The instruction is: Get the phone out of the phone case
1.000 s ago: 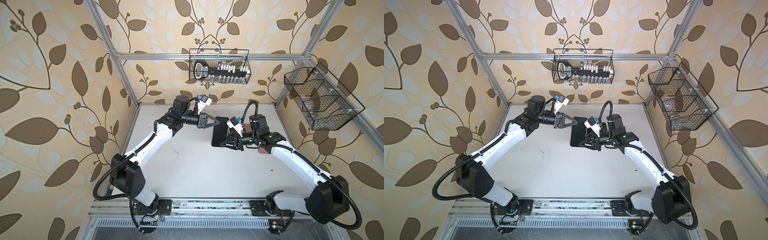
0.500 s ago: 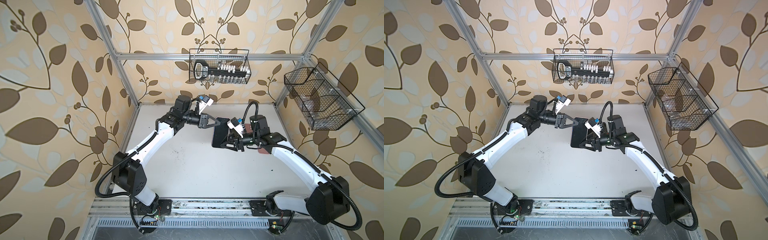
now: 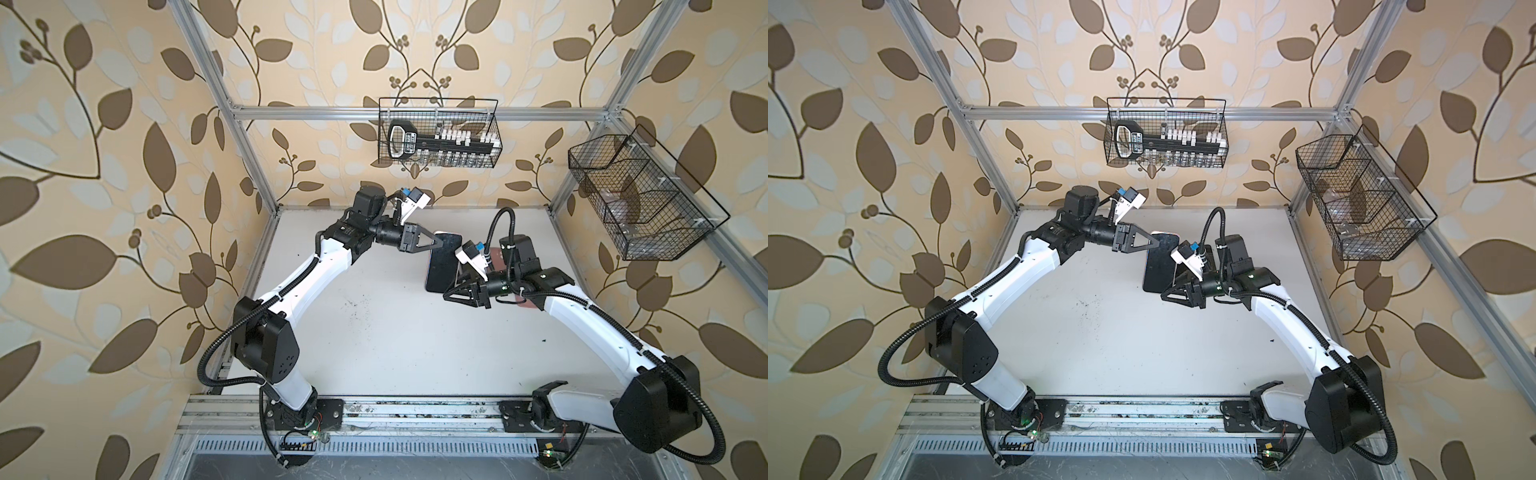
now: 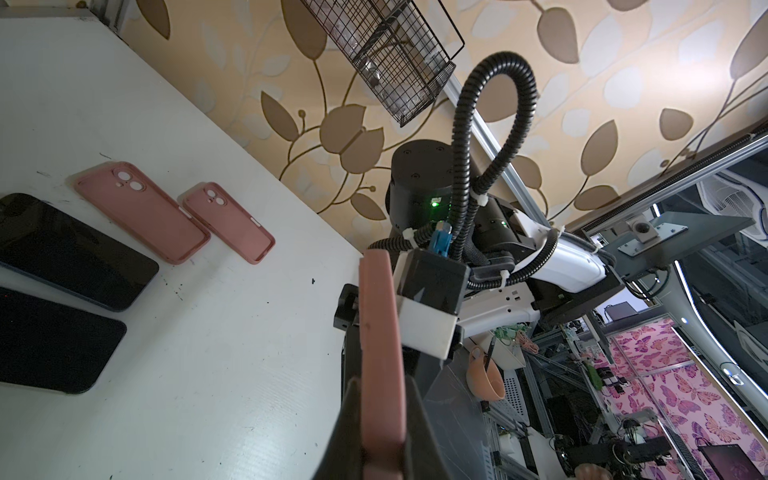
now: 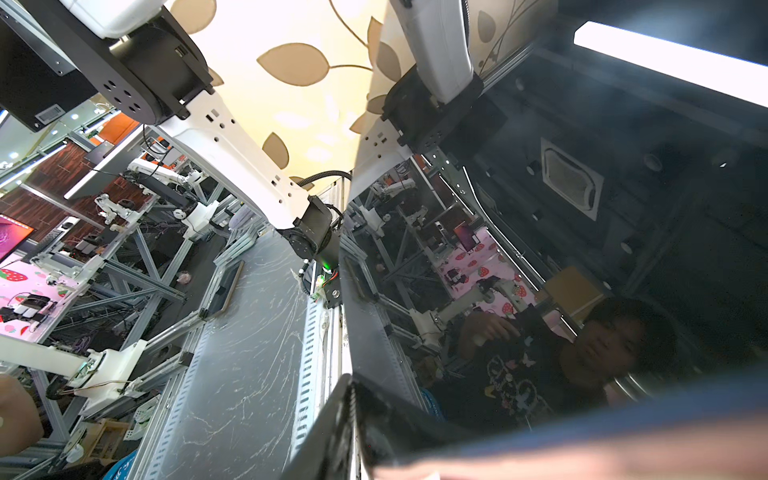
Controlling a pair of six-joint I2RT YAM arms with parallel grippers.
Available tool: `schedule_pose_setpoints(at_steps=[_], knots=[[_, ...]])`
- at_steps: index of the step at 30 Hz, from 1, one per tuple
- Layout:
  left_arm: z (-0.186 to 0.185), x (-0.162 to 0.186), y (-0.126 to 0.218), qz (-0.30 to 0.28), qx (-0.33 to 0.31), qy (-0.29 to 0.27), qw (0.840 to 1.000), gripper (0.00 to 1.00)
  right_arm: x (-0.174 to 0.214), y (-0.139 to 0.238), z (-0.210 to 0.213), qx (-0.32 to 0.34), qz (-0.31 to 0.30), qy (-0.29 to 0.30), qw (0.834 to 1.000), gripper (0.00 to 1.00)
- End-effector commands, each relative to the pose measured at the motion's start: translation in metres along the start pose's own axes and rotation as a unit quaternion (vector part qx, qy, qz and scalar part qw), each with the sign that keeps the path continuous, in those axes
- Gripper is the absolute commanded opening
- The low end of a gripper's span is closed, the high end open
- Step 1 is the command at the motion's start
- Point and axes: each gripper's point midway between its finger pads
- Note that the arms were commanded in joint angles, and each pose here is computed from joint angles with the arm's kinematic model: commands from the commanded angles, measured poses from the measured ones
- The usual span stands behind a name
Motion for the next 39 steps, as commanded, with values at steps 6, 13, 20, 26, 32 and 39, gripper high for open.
schedule_pose_setpoints(at_steps=[6,13,20,26,32,39], knots=[[-0.0492,-0.0178,0.0057,-0.002,0.061,-0.077,0.995,0.0,0.0123,0.0003,-0.0049,-0.005,0.011,-0.023,1.0,0.24],[-0.0503,-0.0182,0.0066,-0.003,0.061,-0.078,0.995,0.0,0.0129,0.0018,-0.0045,-0.009,0.009,-0.025,1.0,0.18],[-0.0527,-0.0191,0.0093,-0.005,0.059,-0.081,0.995,0.0,0.0144,0.0018,-0.0036,-0.014,0.011,-0.029,0.999,0.19],[-0.054,-0.0205,0.0109,-0.007,0.058,-0.083,0.995,0.0,0.0156,0.002,-0.0047,-0.012,0.012,-0.031,0.999,0.26],[-0.0534,-0.0225,0.0123,-0.01,0.055,-0.085,0.995,0.0,0.0165,0.002,-0.004,-0.015,0.013,-0.033,0.999,0.26],[-0.0522,-0.0258,0.013,-0.013,0.05,-0.085,0.995,0.0,0.0183,0.0013,-0.0044,-0.017,0.016,-0.036,0.999,0.24]])
Point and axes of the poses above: each gripper's point midway between its finger pads, its own y axis back along the fingers, its own z axis along the line the jaws close on, x = y × z, and after that the axes turned 5 degrees about -y, right-handed
